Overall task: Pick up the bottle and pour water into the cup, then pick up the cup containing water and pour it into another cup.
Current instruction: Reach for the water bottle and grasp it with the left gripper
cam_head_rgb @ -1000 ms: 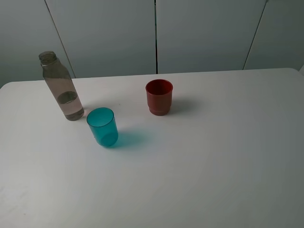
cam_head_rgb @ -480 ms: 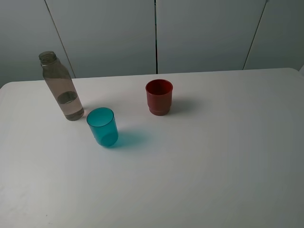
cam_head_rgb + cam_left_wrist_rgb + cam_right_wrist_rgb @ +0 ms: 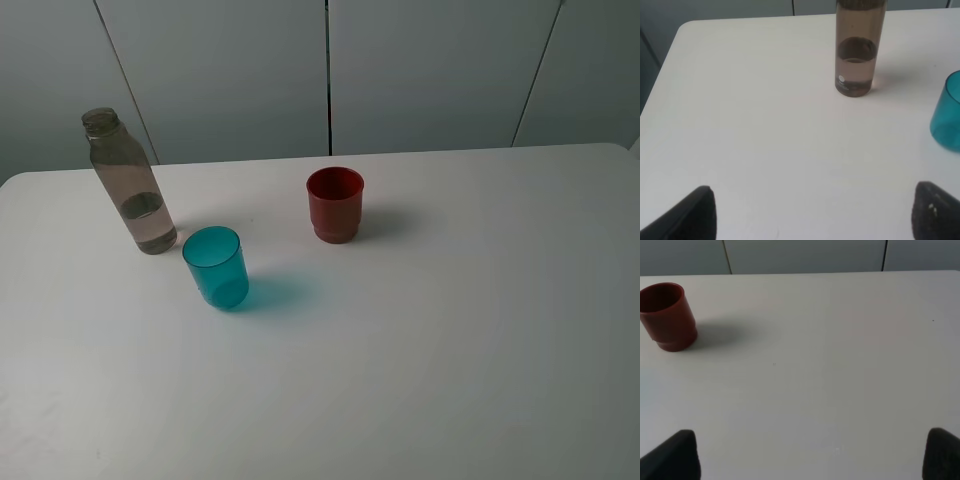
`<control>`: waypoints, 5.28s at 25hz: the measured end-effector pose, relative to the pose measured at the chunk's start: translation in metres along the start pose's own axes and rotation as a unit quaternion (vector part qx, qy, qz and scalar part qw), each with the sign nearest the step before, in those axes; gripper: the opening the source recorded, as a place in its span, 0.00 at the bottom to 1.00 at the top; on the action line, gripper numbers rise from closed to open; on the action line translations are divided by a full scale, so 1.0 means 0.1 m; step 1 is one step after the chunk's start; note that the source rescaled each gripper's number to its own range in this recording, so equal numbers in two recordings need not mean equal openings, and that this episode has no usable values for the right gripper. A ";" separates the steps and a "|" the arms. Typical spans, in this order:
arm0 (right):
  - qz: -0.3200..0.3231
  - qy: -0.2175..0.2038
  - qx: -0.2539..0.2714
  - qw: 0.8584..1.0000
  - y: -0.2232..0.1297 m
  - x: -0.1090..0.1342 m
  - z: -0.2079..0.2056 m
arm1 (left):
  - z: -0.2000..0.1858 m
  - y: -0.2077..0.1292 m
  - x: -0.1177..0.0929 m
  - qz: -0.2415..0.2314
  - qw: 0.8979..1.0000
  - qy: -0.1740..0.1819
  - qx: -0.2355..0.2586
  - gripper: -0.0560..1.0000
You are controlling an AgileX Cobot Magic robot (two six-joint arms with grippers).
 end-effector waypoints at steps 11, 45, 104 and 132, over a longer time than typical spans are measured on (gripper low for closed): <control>0.000 0.000 0.000 1.000 0.00 0.00 0.00 | 0.00 0.01 0.05 0.006 1.000 0.027 -0.003 1.00; 0.000 0.000 0.000 1.000 0.00 0.00 0.00 | -0.03 0.24 0.14 0.029 0.996 0.081 0.034 1.00; 0.000 0.000 0.000 1.000 0.00 0.00 0.00 | 2.25 0.23 -0.02 0.061 0.994 -0.005 0.085 1.00; 0.000 0.000 0.000 1.000 0.00 0.00 0.00 | 2.72 -0.03 0.13 0.098 0.985 -0.123 0.076 1.00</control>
Point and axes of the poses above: a point on each arm's last joint axis where the gripper is mounted, z pointing out along that axis toward the gripper, x along the wrist's bending axis when the last joint is at zero, y = z × x, the point moved 1 cm from there along z, pointing out along that axis toward the gripper, and after that the axes turned 7 degrees about -z, right-handed, at the moved point
